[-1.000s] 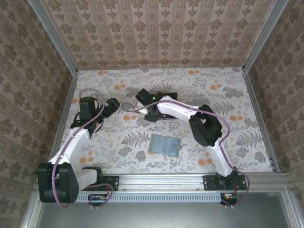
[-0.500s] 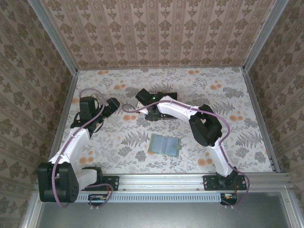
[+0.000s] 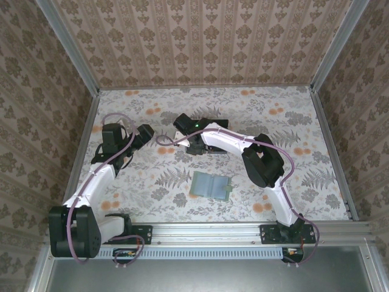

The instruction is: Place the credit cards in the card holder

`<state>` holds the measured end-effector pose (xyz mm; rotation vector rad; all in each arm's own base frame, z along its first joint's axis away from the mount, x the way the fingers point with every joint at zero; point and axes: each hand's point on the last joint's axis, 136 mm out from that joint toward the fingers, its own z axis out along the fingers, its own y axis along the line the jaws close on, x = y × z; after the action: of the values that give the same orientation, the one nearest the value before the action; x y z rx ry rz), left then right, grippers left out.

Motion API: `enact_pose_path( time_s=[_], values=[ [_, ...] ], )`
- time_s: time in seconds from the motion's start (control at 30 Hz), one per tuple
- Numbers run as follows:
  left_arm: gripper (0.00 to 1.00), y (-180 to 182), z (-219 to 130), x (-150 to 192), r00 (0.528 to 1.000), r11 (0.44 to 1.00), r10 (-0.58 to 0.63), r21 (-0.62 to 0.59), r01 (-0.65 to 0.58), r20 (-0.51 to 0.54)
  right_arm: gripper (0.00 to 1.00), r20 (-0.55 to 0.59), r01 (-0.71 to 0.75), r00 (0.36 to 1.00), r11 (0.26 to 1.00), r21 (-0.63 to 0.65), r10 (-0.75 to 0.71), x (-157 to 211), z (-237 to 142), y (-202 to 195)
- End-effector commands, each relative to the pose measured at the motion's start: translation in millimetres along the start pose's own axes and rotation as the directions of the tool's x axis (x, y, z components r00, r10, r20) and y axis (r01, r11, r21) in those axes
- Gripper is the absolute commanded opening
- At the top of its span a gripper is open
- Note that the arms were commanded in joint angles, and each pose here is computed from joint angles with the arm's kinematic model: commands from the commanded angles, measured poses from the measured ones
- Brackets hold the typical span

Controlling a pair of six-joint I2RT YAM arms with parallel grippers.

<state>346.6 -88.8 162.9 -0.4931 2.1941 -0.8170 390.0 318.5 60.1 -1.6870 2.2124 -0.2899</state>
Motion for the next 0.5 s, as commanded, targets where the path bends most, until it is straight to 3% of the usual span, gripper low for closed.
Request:
enact_pose_path(
  time_s=[0.0, 0.37, 0.47],
  values=[
    [1.0, -1.2, 2.5, 1.7, 1.0, 1.0, 0.01, 0.026, -0.01, -0.005, 0.15, 0.012, 0.017, 1.0, 1.0, 0.006, -0.017, -4.3, -5.0, -6.3],
    [1.0, -5.7, 6.2, 1.9, 1.0, 0.999, 0.013, 0.05, -0.013, -0.014, 0.08, 0.021, 0.043, 0.999, 0.999, 0.01, -0.043, -9.4, -10.9, -10.2],
    [1.0, -7.0, 6.5, 1.6, 1.0, 0.998, 0.016, 0.053, -0.015, -0.015, 0.02, 0.021, 0.045, 0.999, 0.999, 0.011, -0.045, -10.2, -14.1, -9.8]
  ],
)
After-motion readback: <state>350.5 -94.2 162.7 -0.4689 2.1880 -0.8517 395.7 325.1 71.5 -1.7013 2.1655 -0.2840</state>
